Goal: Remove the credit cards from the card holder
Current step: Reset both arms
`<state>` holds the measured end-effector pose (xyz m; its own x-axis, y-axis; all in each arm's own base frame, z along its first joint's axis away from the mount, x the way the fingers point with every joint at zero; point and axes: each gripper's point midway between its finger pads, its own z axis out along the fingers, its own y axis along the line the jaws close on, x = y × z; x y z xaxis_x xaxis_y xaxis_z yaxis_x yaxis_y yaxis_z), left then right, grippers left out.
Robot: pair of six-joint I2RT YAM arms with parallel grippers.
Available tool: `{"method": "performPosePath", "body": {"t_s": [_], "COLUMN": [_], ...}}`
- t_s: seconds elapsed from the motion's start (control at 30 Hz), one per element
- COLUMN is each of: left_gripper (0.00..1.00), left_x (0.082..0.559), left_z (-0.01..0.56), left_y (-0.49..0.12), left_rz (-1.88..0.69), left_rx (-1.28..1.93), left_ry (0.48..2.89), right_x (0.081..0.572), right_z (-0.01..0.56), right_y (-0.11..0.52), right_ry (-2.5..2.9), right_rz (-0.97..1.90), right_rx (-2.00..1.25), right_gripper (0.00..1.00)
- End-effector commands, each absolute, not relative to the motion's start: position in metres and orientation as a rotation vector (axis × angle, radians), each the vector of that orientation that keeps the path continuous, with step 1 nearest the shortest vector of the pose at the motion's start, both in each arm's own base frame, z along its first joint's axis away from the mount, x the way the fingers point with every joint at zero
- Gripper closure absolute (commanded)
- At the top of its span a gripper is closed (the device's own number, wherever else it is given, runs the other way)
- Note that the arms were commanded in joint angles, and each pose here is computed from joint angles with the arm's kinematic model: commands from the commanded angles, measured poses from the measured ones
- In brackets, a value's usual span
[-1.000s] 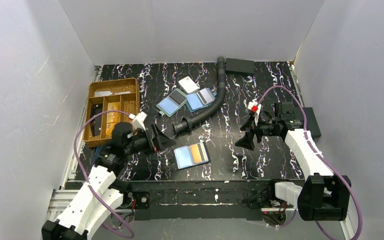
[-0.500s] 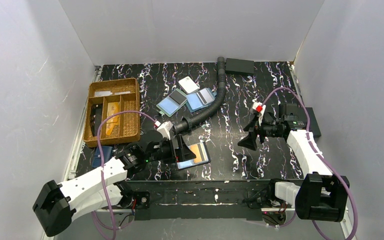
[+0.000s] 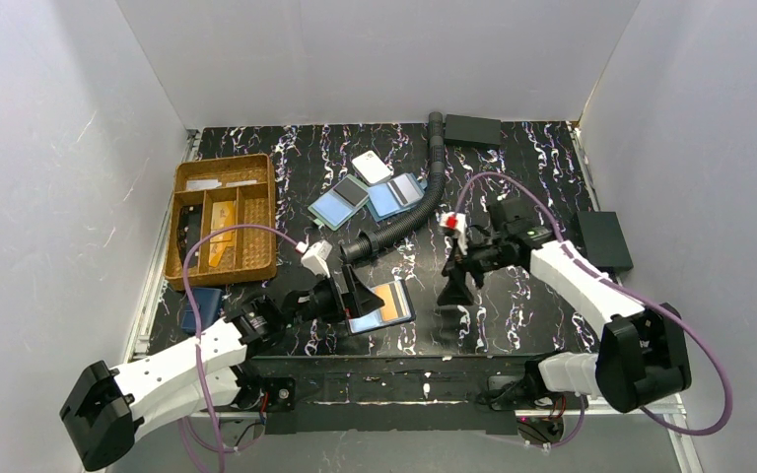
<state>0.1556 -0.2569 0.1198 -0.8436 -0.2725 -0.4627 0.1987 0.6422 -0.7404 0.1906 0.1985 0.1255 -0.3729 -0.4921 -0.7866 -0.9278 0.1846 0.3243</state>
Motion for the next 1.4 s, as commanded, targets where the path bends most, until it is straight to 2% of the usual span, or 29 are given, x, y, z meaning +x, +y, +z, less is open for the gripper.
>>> {"method": "performPosePath", "body": {"t_s": [0.0,0.23,0.43,0.47,0.6,0.77,1.0,1.13,1.27,1.37], "left_gripper": [0.03,0.05,0.14,0.20,0.27,0.32,0.36,0.37,0.36,0.36], "left_x": [0.166,0.172,0.176,0.175,0.175,0.175,0.175,0.173,0.163,0.159], "left_z": [0.132,0.121,0.111,0.101,0.094,0.085,0.079,0.076,0.068,0.062], "left_y": [-0.260,-0.260,-0.268,-0.272,-0.275,-0.277,-0.279,-0.268,-0.249,-0.221], "left_rz": [-1.191,-1.180,-1.203,-1.207,-1.203,-1.186,-1.165,-1.116,-0.996,-0.798], "left_rx": [-0.134,-0.222,-0.266,-0.262,-0.261,-0.249,-0.214,-0.186,-0.154,-0.155], "left_ry": [2.216,2.229,2.239,2.272,2.288,2.317,2.337,2.326,2.400,2.472], "right_x": [0.202,0.212,0.212,0.210,0.205,0.202,0.207,0.211,0.215,0.224], "right_z": [0.138,0.117,0.106,0.102,0.096,0.090,0.085,0.093,0.103,0.115], "right_y": [0.236,0.262,0.277,0.281,0.285,0.289,0.283,0.266,0.245,0.225], "right_ry": [1.994,2.193,2.287,2.289,2.293,2.304,2.273,2.207,2.101,2.049], "right_rz": [1.083,1.212,1.336,1.390,1.477,1.544,1.438,1.337,1.302,1.217], "right_rx": [-1.295,-1.128,-0.909,-0.812,-0.737,-0.758,-0.891,-1.120,-1.231,-1.271], "right_gripper": [0.04,0.18,0.32,0.41,0.53,0.60,0.61,0.55,0.50,0.48]}}
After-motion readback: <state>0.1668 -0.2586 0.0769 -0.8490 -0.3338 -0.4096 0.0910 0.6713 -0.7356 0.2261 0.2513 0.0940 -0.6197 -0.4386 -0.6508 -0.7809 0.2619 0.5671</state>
